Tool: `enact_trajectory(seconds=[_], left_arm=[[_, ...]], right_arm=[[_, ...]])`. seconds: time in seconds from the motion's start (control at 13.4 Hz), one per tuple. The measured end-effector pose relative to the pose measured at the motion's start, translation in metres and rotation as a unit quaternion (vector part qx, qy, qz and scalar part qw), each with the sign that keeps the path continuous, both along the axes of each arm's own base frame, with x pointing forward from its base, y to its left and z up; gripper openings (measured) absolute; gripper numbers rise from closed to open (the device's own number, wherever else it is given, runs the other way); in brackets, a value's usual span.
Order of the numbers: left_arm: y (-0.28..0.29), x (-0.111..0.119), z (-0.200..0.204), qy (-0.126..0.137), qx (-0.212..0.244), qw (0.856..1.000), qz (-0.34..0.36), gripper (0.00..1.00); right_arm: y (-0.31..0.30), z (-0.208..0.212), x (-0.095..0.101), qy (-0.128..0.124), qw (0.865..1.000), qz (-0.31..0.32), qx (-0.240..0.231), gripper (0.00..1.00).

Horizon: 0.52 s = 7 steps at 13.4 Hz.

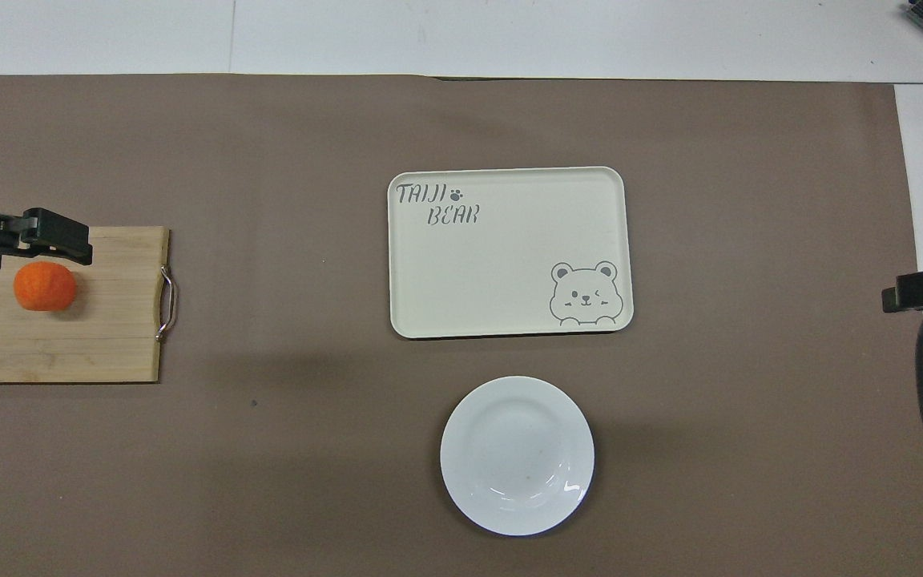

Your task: Place orange and plate with both arms

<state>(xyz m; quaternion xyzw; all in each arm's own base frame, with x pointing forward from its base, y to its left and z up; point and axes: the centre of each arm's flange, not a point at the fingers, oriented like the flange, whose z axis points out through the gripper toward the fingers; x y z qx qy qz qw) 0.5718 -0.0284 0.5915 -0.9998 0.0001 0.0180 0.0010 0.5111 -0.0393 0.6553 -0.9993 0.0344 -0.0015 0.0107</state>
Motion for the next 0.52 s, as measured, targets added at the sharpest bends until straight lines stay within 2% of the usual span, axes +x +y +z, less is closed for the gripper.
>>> enact_trajectory(seconds=[0.52], left_arm=[[-0.0009,0.0004,-0.0016,0.002,0.0,1.0,-0.001,1.0]], right_arm=[[-0.0002,-0.0001,0.0001,0.0,1.0,0.0,0.0,1.0]])
